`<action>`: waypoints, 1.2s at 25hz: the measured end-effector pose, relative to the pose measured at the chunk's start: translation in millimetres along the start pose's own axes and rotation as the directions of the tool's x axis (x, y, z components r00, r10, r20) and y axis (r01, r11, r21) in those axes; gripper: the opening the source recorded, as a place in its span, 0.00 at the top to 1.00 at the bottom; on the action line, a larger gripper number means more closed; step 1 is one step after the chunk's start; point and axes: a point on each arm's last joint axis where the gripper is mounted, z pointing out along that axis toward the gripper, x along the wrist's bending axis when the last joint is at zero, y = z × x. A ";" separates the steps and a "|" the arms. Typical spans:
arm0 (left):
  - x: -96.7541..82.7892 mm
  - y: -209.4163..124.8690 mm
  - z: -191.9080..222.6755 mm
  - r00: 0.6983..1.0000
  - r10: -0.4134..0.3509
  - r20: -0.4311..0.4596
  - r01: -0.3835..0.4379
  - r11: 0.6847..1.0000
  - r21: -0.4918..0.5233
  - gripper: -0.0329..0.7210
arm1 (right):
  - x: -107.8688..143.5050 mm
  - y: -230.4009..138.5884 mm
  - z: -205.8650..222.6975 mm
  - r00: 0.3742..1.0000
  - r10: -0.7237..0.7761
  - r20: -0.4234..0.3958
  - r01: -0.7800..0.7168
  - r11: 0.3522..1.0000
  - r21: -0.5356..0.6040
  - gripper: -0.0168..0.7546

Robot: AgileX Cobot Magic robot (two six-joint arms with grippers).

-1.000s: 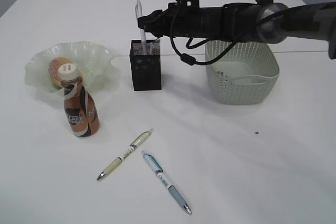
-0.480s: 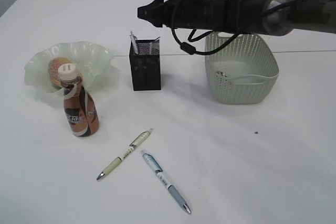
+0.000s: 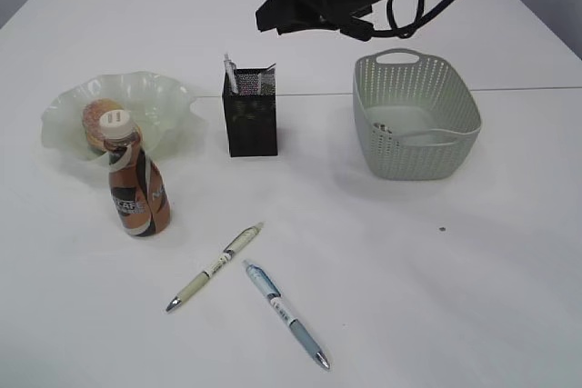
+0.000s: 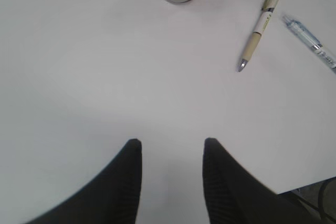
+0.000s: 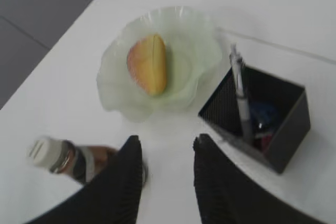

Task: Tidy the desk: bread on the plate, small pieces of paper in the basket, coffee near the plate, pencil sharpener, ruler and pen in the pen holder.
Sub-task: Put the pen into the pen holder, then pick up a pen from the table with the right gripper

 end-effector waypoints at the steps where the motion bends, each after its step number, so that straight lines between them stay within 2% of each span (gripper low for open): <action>1: -0.1 0.0 0.0 1.000 -0.001 0.001 0.001 1.000 0.000 0.57 | 2.7 -2.6 -3.8 1.000 0.024 0.002 -0.024 0.998 0.050 0.66; 3: -0.1 -0.2 0.0 1.000 -0.001 0.001 0.001 1.000 0.002 0.57 | 10.2 -5.3 -11.7 0.998 0.061 0.018 -0.062 0.990 0.124 0.66; 6: -0.1 -0.2 0.0 1.000 -0.001 0.001 0.001 1.000 0.002 0.57 | 19.3 -8.3 -22.8 0.989 0.113 0.097 -0.131 0.969 0.209 0.65; 8: -0.1 -0.2 0.0 1.000 -0.001 0.001 0.001 1.000 0.002 0.57 | 27.6 -11.2 -28.2 0.981 0.085 0.173 -0.130 0.955 0.266 0.66; 12: -0.1 -0.2 0.0 1.000 -0.001 0.001 0.001 1.000 0.002 0.57 | 52.0 -20.9 -28.0 0.963 0.030 0.268 -0.134 0.917 0.376 0.65; 16: -0.1 -0.2 0.0 1.000 -0.001 0.002 0.001 1.000 0.002 0.57 | 78.8 -36.6 -18.4 0.957 -0.055 0.284 -0.101 0.857 0.504 0.65; 22: -0.3 -0.2 0.0 1.000 -0.002 0.003 0.002 1.000 0.002 0.57 | 112.3 -56.3 4.8 0.943 -0.150 0.298 -0.053 0.813 0.580 0.65; 30: -0.3 -0.2 0.0 1.000 -0.002 0.003 0.002 1.000 0.002 0.57 | 114.5 -119.7 34.2 0.937 -0.205 0.282 -0.078 0.665 0.742 0.65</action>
